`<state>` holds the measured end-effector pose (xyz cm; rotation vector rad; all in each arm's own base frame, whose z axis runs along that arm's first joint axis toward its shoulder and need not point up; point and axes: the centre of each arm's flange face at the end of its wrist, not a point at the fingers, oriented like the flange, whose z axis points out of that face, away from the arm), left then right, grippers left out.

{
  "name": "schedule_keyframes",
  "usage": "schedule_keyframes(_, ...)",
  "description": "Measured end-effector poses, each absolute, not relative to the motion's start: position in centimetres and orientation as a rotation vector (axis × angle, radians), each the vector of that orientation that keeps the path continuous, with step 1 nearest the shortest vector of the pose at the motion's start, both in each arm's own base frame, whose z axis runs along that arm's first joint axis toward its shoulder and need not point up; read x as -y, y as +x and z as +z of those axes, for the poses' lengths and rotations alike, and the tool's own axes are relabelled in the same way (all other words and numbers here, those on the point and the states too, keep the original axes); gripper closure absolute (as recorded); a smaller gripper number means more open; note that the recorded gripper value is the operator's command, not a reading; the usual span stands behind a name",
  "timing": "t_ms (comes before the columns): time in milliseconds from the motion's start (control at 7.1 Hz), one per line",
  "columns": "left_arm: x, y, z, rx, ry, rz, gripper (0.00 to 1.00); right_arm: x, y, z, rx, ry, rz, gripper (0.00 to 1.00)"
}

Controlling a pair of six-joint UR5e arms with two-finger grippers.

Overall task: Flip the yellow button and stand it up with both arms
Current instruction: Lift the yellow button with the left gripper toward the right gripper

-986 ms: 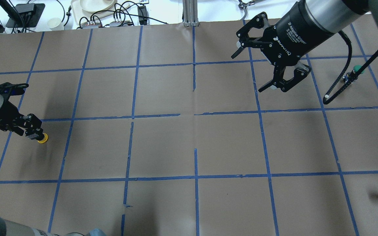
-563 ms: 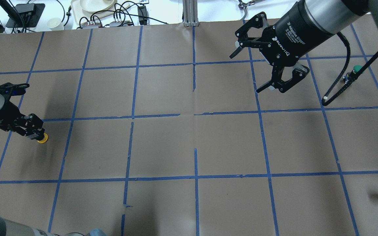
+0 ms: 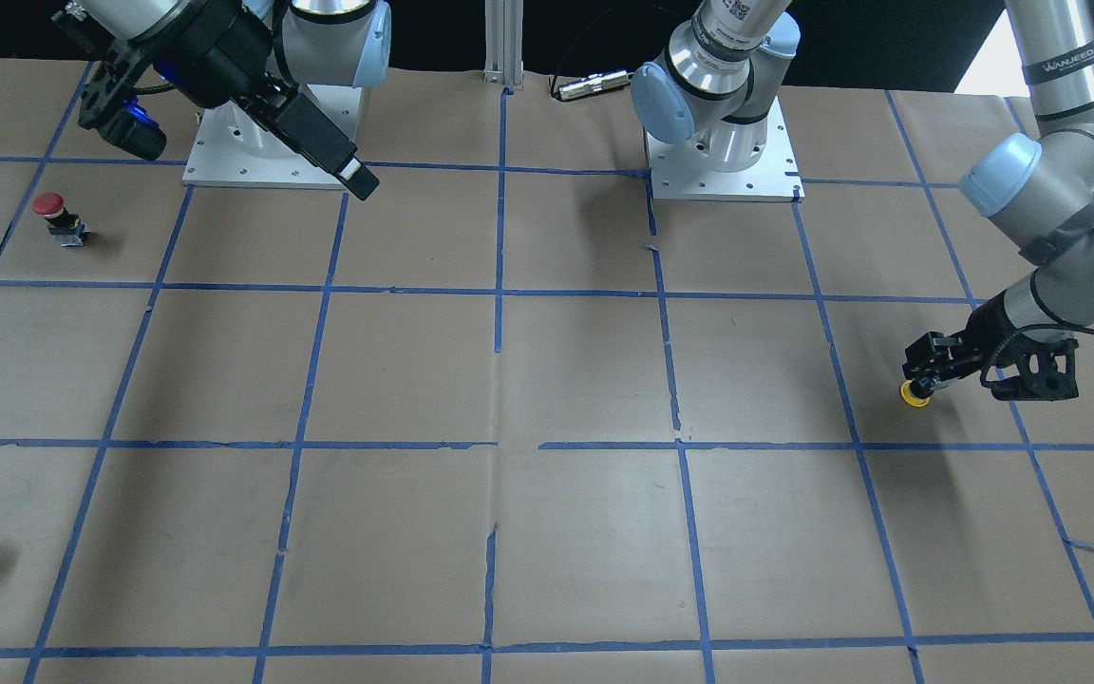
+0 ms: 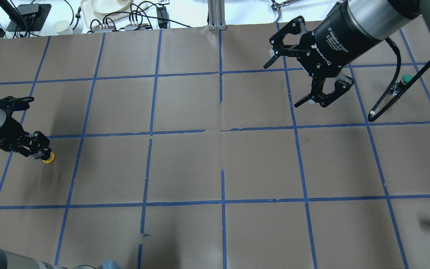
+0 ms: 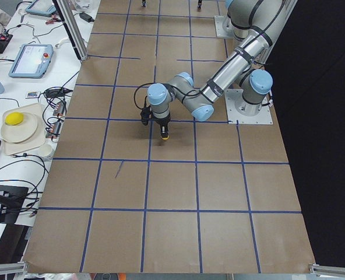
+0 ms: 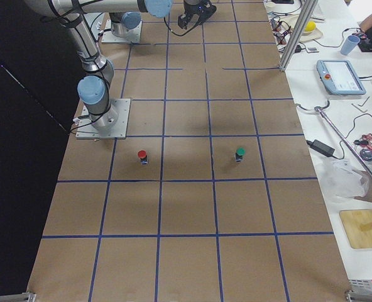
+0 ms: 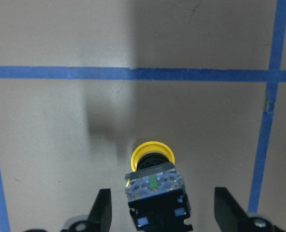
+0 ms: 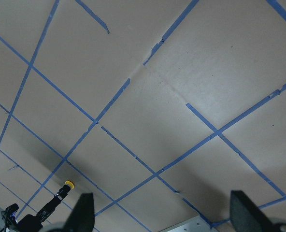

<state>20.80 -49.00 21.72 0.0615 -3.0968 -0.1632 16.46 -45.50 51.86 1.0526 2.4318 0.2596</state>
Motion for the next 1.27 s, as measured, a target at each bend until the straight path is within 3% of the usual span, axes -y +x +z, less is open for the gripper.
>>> schedule_keyframes(141, 49.0, 20.8, 21.7, 3.099, 0.062, -0.161, 0.6, 45.5, 16.5, 51.8, -2.432, 1.053, 0.26, 0.0)
schedule_keyframes(282, 49.0, 20.8, 21.8, 3.102, 0.06, -0.16, 0.78, 45.5, 16.5, 51.9, -2.431, 1.052, 0.258, 0.0)
schedule_keyframes(423, 49.0, 20.9, 21.8, 3.105, 0.055, -0.159, 0.9, 45.5, 16.5, 51.9, -2.431, 1.052, 0.257, 0.0)
schedule_keyframes(1268, 52.6, 17.3, 28.5, 3.056, -0.072, -0.126, 0.91, 45.5, 16.5, 51.9, -2.428, 1.038, 0.255, 0.0)
